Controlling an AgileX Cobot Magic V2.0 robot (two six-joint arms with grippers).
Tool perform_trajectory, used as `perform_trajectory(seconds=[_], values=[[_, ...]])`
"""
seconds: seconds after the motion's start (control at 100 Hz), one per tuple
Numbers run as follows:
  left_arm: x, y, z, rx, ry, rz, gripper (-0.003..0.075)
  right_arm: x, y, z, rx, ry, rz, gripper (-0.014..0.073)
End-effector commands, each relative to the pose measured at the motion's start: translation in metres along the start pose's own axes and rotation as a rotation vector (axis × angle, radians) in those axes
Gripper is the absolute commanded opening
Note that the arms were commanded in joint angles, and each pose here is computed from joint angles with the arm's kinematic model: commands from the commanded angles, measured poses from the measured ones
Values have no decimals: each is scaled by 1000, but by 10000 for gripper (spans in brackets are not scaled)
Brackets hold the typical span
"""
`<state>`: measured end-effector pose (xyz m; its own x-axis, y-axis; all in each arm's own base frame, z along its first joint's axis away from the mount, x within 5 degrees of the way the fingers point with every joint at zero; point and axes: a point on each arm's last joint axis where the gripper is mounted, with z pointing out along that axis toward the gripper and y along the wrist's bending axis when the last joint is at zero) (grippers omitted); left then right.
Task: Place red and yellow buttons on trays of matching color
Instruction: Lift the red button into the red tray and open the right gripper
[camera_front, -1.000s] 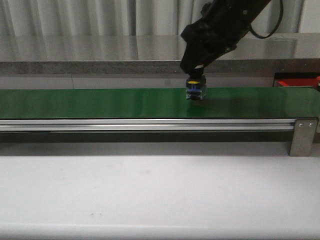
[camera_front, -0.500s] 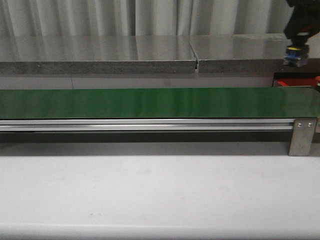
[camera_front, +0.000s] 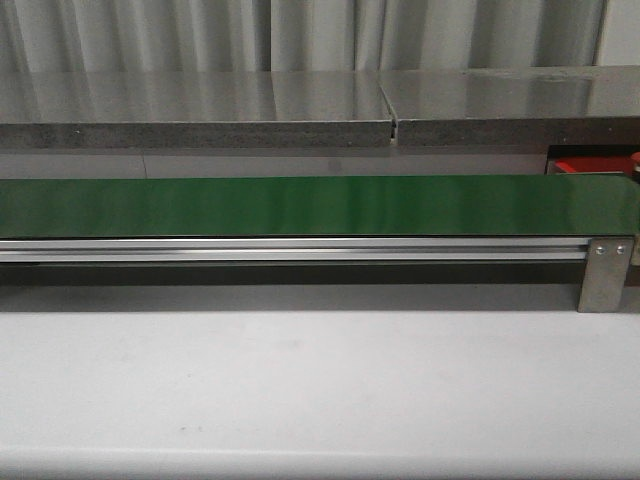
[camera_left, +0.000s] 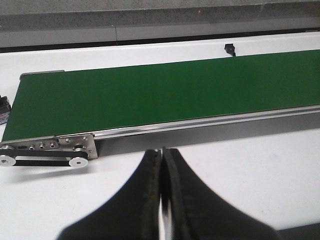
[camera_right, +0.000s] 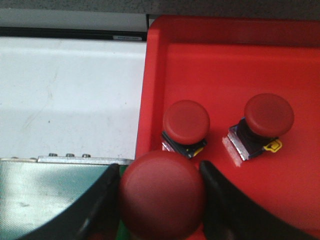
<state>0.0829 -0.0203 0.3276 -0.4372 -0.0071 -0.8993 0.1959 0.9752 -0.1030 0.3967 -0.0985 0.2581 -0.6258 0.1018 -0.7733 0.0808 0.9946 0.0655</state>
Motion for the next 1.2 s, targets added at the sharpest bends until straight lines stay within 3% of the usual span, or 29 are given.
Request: perform_trajectory(seconds=[0.0,0.29,0.84,0.91,1.1,1.19], values=[[-13,-1,-4,5,-91,-11,-20,-21,-5,-15,55,-141,45,-25],[-13,-1,-4,5,-91,-11,-20,0,-11,20,55,-74,111,-25],[-13,-1,-4,5,-91,-11,-20,11,-17,39,79,-54,127,-8],[-13,-1,-4,5,-91,-11,-20,11,-17,39,79,-53,127,66],[-13,-1,-4,5,-91,-11,-20,11,-15,38,70,-46,127,455],[-13,-1,-4,5,-91,-11,-20,8,-15,34,66,-54,125,520]])
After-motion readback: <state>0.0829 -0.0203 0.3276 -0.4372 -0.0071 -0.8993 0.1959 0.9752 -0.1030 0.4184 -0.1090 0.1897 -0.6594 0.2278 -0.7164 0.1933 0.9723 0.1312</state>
